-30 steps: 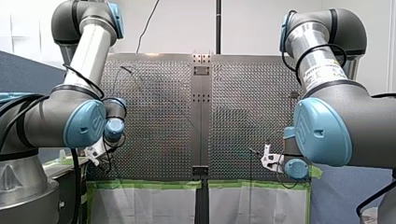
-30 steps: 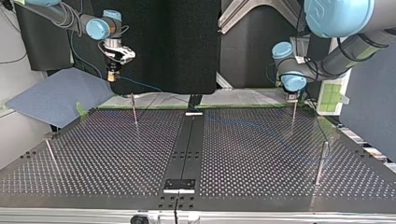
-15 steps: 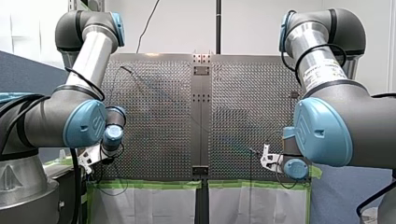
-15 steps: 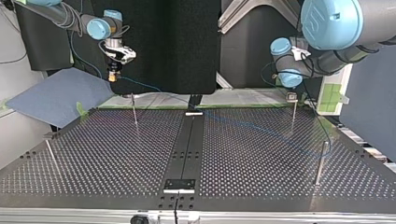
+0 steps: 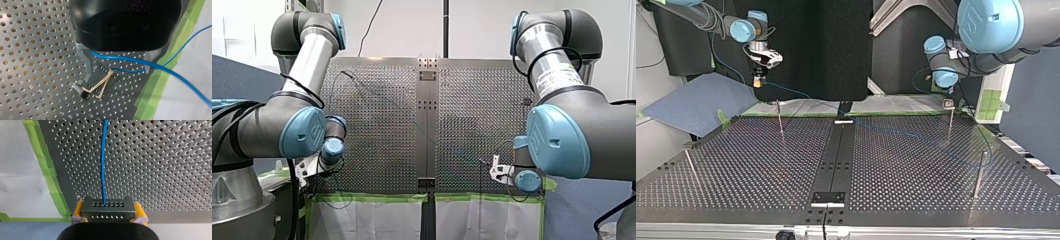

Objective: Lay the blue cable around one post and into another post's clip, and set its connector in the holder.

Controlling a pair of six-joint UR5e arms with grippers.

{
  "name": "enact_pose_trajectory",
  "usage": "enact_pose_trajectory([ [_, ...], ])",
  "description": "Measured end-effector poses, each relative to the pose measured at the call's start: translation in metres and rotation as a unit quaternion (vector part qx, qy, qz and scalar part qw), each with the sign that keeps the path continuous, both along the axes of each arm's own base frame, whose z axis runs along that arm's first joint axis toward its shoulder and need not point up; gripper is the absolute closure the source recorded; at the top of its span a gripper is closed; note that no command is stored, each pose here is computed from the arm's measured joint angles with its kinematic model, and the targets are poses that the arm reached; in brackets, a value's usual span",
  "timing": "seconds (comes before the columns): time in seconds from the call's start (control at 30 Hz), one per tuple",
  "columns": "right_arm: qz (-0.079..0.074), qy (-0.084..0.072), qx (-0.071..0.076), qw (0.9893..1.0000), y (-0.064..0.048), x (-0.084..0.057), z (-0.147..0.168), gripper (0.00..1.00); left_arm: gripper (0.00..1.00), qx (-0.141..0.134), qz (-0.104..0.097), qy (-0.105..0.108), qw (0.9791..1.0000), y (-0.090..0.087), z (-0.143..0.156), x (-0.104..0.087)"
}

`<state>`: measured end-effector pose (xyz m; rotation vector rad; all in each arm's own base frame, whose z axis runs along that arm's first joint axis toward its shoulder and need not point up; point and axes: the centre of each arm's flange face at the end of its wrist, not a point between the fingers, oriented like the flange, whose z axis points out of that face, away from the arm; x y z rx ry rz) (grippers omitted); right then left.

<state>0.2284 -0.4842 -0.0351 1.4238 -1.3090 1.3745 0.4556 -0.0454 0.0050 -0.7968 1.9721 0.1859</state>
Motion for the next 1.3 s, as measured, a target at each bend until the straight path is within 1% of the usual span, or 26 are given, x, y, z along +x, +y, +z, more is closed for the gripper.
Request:
enact_pose_trajectory([
  [0.13, 0.002, 0.001, -0.001, 1.0000, 0.001, 0.002, 0.000, 1.00, 0.00, -0.005, -0.004, -0.007, 1.0000, -0.003, -0.005, -0.009],
  [0.23, 0.003, 0.001, -0.001, 1.0000, 0.001, 0.003, 0.000, 1.00, 0.00, -0.015, -0.007, -0.022, 0.9996, -0.003, -0.006, -0.009],
  [0.33, 0.004, 0.001, -0.001, 1.0000, 0.002, 0.004, 0.000, 1.00, 0.00, -0.030, -0.011, -0.042, 0.9986, -0.004, -0.006, -0.005],
  [0.43, 0.005, 0.002, -0.001, 1.0000, 0.002, 0.005, 0.000, 1.00, 0.00, -0.048, -0.017, -0.065, 0.9966, -0.006, -0.005, 0.001],
  [0.53, 0.006, 0.002, -0.001, 1.0000, 0.003, 0.005, 0.000, 1.00, 0.00, -0.067, -0.023, -0.088, 0.9936, -0.008, -0.004, 0.006],
  [0.63, 0.006, 0.002, -0.001, 1.0000, 0.003, 0.006, 0.000, 1.00, 0.00, -0.085, -0.031, -0.110, 0.9897, -0.010, -0.003, 0.012],
  [0.73, 0.007, 0.002, -0.001, 1.0000, 0.003, 0.006, 0.000, 1.00, 0.00, -0.104, -0.039, -0.132, 0.9850, -0.013, -0.001, 0.017],
  [0.77, 0.007, 0.002, -0.001, 1.0000, 0.003, 0.006, 0.000, 1.00, 0.00, -0.111, -0.042, -0.140, 0.9830, -0.014, -0.001, 0.019],
  [0.83, 0.007, 0.002, -0.001, 1.0000, 0.003, 0.006, 0.000, 1.00, 0.00, -0.121, -0.046, -0.150, 0.9802, -0.015, 0.000, 0.021],
  [0.87, 0.007, 0.002, -0.001, 1.0000, 0.003, 0.006, 0.000, 1.00, 0.00, -0.128, -0.049, -0.155, 0.9783, -0.016, 0.000, 0.021],
  [0.93, 0.007, 0.002, -0.001, 1.0000, 0.003, 0.006, 0.000, 1.00, 0.00, -0.139, -0.052, -0.161, 0.9757, -0.017, -0.002, 0.019],
  [0.97, 0.007, 0.002, -0.001, 1.0000, 0.003, 0.006, 0.000, 1.00, 0.00, -0.146, -0.054, -0.164, 0.9740, -0.018, -0.003, 0.016],
  [1.03, 0.007, 0.002, -0.001, 1.0000, 0.003, 0.006, 0.000, 1.00, 0.00, -0.156, -0.057, -0.168, 0.9717, -0.019, -0.004, 0.012],
  [1.07, 0.007, 0.002, -0.001, 1.0000, 0.003, 0.006, 0.000, 1.00, 0.00, -0.164, -0.058, -0.170, 0.9700, -0.020, -0.005, 0.009],
  [1.13, 0.007, 0.002, -0.001, 1.0000, 0.003, 0.006, 0.000, 1.00, 0.00, -0.174, -0.061, -0.174, 0.9673, -0.021, -0.007, 0.006],
  [1.17, 0.007, 0.002, -0.001, 1.0000, 0.003, 0.006, 0.000, 1.00, 0.00, -0.180, -0.063, -0.178, 0.9654, -0.022, -0.007, 0.005],
  [1.23, 0.007, 0.002, -0.001, 1.0000, 0.003, 0.006, 0.000, 1.00, 0.00, -0.190, -0.066, -0.183, 0.9623, -0.022, -0.007, 0.003],
  [1.27, 0.007, 0.003, -0.001, 1.0000, 0.003, 0.006, 0.000, 1.00, 0.00, -0.197, -0.068, -0.186, 0.9602, -0.023, -0.008, 0.001],
  [1.3, 0.007, 0.003, -0.001, 1.0000, 0.003, 0.006, 0.000, 1.00, 0.00, -0.201, -0.068, -0.189, 0.9588, -0.023, -0.008, 0.000],
])
